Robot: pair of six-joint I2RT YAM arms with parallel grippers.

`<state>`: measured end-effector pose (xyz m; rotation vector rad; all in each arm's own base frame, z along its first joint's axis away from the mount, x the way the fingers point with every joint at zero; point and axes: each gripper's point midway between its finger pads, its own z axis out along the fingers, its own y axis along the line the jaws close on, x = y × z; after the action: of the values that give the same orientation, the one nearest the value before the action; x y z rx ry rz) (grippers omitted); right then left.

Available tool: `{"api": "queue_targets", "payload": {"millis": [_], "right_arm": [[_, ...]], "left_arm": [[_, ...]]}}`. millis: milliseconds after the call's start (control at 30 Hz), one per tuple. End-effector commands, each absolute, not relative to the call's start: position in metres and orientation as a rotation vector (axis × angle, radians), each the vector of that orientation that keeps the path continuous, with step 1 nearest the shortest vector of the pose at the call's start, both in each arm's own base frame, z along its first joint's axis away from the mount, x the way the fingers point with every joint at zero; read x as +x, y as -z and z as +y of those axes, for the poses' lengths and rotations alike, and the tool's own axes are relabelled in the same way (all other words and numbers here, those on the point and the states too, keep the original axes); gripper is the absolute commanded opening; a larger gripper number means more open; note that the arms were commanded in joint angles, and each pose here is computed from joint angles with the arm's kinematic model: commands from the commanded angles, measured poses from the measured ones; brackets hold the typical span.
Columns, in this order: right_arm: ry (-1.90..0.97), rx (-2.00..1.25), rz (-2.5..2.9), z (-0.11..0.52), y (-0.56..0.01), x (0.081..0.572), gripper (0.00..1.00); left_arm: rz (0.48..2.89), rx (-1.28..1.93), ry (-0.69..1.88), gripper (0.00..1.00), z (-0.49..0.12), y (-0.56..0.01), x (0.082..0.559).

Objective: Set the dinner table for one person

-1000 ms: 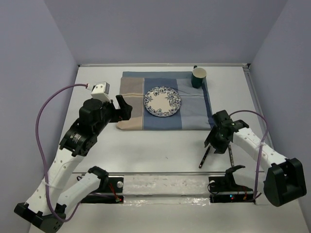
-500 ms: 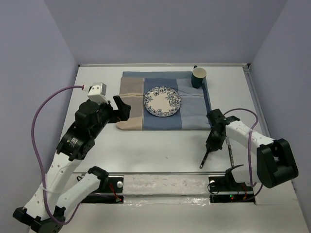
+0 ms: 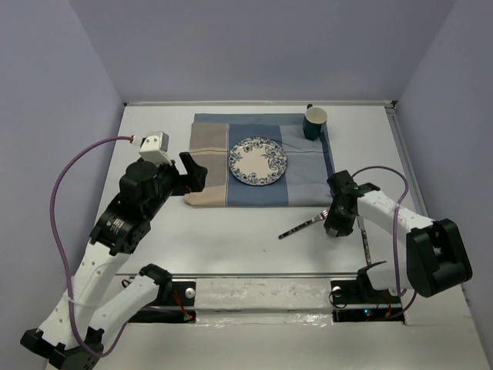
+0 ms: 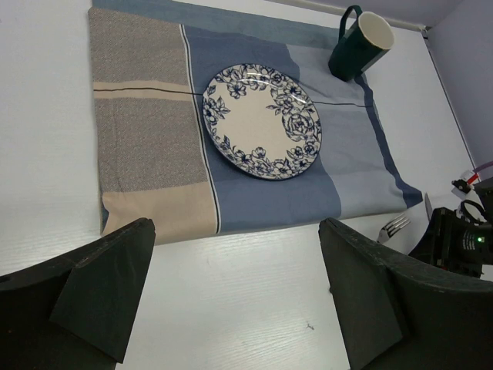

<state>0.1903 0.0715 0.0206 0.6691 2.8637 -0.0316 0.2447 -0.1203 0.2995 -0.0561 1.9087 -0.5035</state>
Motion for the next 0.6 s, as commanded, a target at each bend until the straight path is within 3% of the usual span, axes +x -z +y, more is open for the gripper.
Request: {"api": "queue_targets", "payload": {"millis": [0, 133, 167, 567], "right_arm": [[-0.089, 0.589, 2.752, 0.091, -0.054, 0.220, 0.47], [-0.240, 0.537, 2.712, 0.139, -0.079, 0.231, 0.67], [-0.245, 0.513, 2.713, 0.145, -0.081, 0.231, 0.68], [-0.106, 0.607, 2.755, 0.156, -0.047, 0.245, 0.62]], "left_arm": [[1.881, -0.053, 0.502, 0.99, -0.120, -0.304, 0.246], [1.886, -0.052, 0.512, 0.99, -0.122, -0.303, 0.246], [1.886, -0.054, 0.511, 0.99, -0.122, -0.303, 0.246], [1.872, -0.033, 0.486, 0.99, -0.118, -0.314, 0.245]]}}
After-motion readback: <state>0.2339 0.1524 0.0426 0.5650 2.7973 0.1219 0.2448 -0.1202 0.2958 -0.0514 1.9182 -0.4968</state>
